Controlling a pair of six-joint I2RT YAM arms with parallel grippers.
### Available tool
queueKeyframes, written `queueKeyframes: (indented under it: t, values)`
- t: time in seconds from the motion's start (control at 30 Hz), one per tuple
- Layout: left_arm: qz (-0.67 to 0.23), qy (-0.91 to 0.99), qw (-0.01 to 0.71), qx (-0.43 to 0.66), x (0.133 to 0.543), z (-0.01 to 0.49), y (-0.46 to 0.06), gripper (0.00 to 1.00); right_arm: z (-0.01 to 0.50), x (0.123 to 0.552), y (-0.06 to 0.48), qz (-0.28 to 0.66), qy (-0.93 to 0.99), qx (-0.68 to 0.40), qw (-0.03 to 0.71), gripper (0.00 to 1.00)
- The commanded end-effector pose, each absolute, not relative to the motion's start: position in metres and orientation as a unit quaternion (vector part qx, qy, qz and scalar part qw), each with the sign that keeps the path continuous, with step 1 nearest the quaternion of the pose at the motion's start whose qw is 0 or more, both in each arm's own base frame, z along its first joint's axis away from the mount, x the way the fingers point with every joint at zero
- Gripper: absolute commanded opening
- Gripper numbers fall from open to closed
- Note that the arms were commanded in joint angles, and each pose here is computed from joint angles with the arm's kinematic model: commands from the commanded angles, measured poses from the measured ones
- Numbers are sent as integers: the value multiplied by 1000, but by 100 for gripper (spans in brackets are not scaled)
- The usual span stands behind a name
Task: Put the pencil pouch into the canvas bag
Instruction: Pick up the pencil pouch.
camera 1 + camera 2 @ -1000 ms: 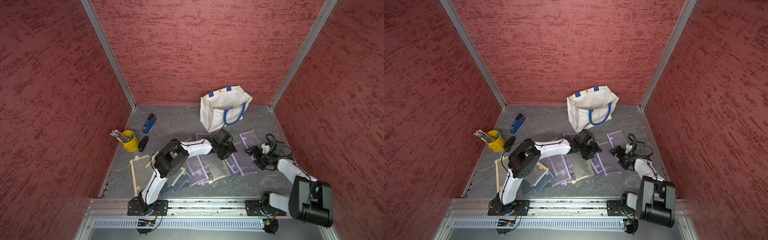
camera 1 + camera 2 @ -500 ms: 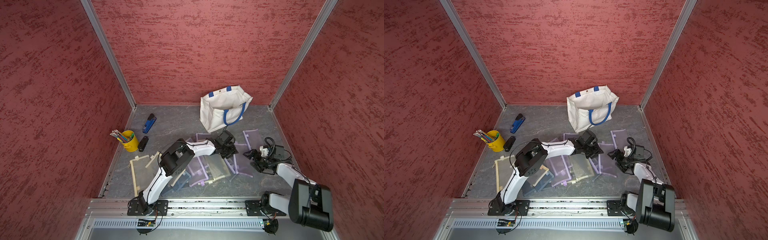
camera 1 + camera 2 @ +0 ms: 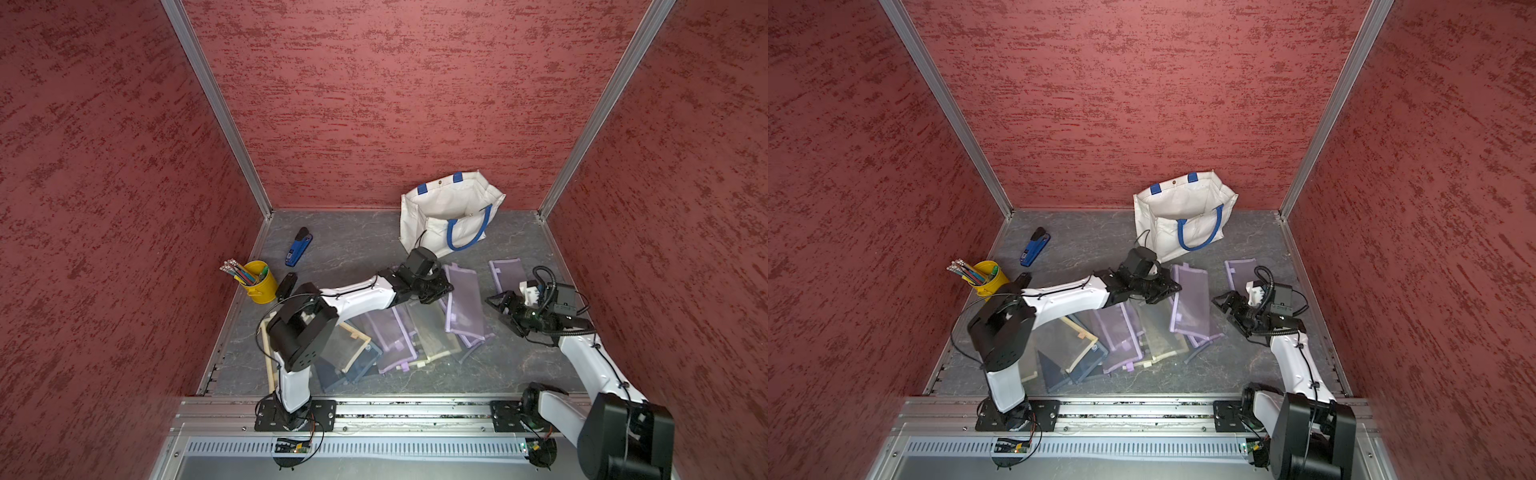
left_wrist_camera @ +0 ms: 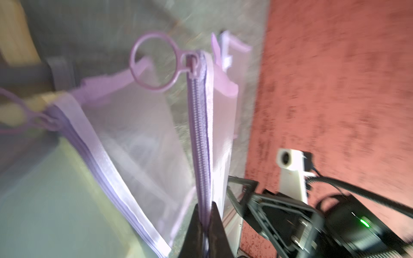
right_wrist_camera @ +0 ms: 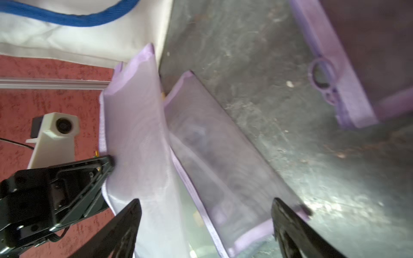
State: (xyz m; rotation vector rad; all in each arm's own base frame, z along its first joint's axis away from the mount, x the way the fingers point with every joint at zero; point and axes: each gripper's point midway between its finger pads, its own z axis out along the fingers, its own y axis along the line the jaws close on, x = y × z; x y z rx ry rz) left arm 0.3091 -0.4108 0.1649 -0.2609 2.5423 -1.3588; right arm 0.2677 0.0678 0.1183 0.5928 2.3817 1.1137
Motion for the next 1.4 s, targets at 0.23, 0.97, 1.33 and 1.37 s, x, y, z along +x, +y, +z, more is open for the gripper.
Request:
queueKeyframes:
  t: [0.23, 0.97, 1.33, 1.37]
  values:
    - [-459, 857, 222, -73, 299, 241, -316, 0, 240, 305, 113, 501, 797, 65, 331, 68]
    - [-598, 748, 281, 64, 298, 344, -258, 0, 335, 290, 210, 596, 725, -114, 326, 68]
    - [-627, 714, 296, 98, 313, 370, -268, 0, 349, 289, 237, 633, 694, -157, 305, 70]
    - [-628, 714, 293, 101, 315, 370, -269, 0, 350, 289, 238, 637, 691, -160, 302, 68]
